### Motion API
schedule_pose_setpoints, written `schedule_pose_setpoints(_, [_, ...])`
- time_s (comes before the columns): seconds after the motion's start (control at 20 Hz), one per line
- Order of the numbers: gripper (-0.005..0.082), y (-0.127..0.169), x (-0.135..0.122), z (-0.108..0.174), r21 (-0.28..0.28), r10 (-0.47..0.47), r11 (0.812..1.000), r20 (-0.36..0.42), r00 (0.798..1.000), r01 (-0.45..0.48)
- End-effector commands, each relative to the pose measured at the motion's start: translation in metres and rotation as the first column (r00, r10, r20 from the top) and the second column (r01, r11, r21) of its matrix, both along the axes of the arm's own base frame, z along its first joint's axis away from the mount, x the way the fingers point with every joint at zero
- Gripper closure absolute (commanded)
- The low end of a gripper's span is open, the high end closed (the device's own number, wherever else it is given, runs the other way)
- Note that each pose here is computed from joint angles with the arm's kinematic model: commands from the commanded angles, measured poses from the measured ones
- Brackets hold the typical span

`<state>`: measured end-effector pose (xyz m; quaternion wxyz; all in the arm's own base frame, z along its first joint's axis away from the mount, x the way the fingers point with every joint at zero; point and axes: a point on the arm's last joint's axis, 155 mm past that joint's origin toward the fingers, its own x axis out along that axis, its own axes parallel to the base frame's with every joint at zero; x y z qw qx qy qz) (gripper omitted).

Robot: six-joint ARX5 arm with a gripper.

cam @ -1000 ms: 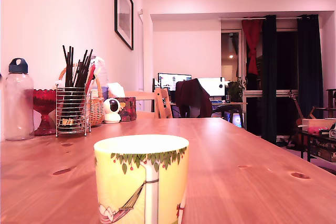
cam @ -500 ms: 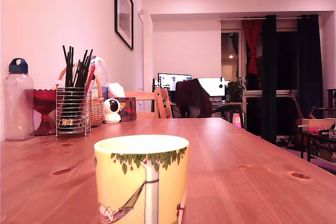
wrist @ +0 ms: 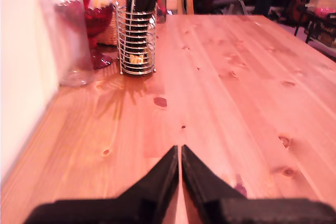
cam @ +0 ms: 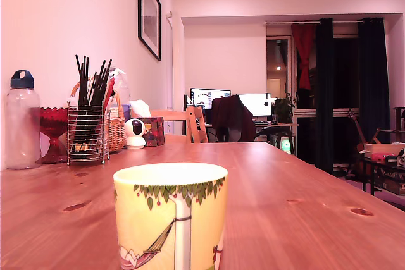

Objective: Pick the coffee capsule and then drop it inside the coffee cup in front of you

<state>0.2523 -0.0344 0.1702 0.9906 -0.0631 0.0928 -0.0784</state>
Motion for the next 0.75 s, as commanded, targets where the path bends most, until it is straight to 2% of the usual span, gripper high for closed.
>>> schedule_pose_setpoints(0.0, [0.079,-0.002,-0.002,-0.011,-0.005,-0.01,1.0,-0.009,1.0,0.01])
schedule_pose_setpoints(0.15, [0.079,-0.001,-0.007,-0.018,-0.004,-0.009,1.0,-0.009,1.0,0.009])
schedule_pose_setpoints(0.4, [0.079,-0.001,-0.015,-0.015,-0.009,-0.01,1.0,0.029,1.0,0.01])
schedule_pose_setpoints(0.7, [0.079,0.002,-0.015,-0.017,0.001,0.007,1.0,0.022,1.0,-0.007])
